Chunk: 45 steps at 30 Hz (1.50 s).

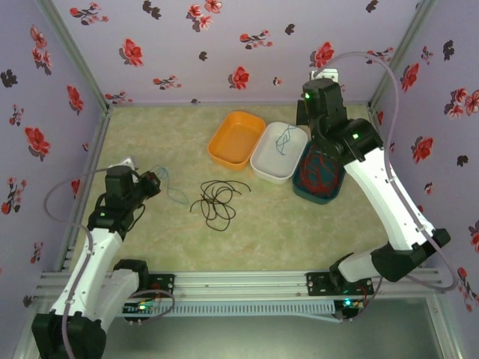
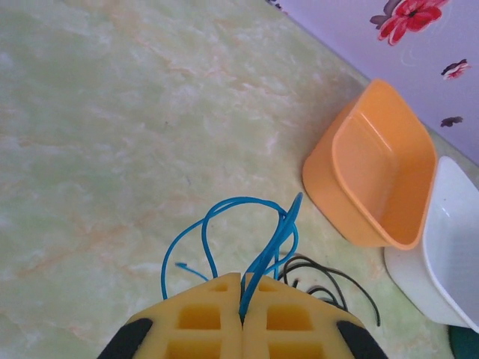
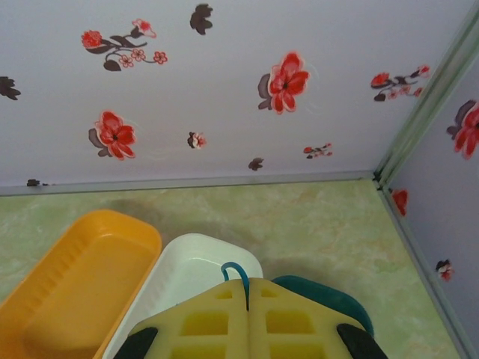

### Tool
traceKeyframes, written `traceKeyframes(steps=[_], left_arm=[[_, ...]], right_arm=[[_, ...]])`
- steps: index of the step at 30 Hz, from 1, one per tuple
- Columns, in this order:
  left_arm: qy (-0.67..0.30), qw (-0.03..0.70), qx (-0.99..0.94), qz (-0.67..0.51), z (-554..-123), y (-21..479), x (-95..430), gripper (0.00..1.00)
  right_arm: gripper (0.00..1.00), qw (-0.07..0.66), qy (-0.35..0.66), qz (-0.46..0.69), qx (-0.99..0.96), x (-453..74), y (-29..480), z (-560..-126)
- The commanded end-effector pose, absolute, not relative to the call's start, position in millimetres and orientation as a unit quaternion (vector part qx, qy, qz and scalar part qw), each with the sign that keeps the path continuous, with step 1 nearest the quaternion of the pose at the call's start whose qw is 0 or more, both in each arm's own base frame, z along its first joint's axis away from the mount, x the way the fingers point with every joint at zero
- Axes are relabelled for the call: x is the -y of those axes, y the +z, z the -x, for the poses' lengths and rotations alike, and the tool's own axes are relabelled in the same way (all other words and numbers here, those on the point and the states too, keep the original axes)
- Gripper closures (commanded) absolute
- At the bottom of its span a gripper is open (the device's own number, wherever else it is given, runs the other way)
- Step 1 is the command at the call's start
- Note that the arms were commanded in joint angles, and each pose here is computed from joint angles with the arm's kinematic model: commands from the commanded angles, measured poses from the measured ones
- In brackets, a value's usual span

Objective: Untangle the cables

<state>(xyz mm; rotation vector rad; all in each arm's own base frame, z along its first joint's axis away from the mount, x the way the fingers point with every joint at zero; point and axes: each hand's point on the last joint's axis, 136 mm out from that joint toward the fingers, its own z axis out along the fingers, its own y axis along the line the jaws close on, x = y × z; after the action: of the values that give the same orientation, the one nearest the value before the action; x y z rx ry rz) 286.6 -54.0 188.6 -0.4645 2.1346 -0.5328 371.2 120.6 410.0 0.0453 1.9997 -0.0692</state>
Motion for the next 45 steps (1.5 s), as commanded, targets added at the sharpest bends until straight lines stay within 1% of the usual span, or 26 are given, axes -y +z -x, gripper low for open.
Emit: traceKeyframes(steps=[1,9,16,28,33,40,41,42,44,45], left_arm=[[-0.213,0.439,-0.857,0.163,-286.1,202.8,56.3,1.0],[-0.213,0.446,-0.855,0.156,-283.7,212.1,56.5,1.0],[-0.209,0.441,-0.859,0.156,-281.3,209.7,55.5,1.0],[-0.204,0.441,-0.861,0.15,-281.5,210.2,55.3,1.0],[-0.205,0.439,-0.861,0.153,-281.6,207.2,55.3,1.0],[-0.206,0.439,-0.861,0.153,-281.3,208.5,55.5,1.0],[-0.206,0.439,-0.861,0.153,-280.8,208.4,55.6,1.0],[-0.205,0.439,-0.861,0.153,-280.5,208.9,55.2,1.0],[-0.205,0.44,-0.861,0.152,-279.8,210.8,55.1,1.0],[-0.205,0.44,-0.861,0.15,-279.2,211.4,55.5,1.0]], right_arm=[[1.0,0.53,0.0,-0.036,-0.847,-123.9,395.4,-390.4],[1.0,0.483,0.004,-0.034,-0.875,-131.8,332.8,-425.9],[1.0,0.445,0.001,-0.042,-0.895,-136.9,285.6,-448.5],[1.0,0.321,0.004,-0.074,-0.944,-137.4,168.2,-469.7],[1.0,0.279,0.0,-0.073,-0.957,-137.1,131.5,-476.7],[1.0,0.235,-0.01,-0.05,-0.971,-144.0,92.4,-485.0],[0.98,0.232,-0.01,-0.048,-0.972,-144.8,89.1,-485.8],[0.91,0.23,-0.008,-0.045,-0.972,-146.4,87.0,-486.7],[0.83,0.226,-0.004,-0.04,-0.973,-148.5,84.6,-486.9],[0.78,0.228,-0.002,-0.038,-0.973,-149.6,86.6,-487.3]])
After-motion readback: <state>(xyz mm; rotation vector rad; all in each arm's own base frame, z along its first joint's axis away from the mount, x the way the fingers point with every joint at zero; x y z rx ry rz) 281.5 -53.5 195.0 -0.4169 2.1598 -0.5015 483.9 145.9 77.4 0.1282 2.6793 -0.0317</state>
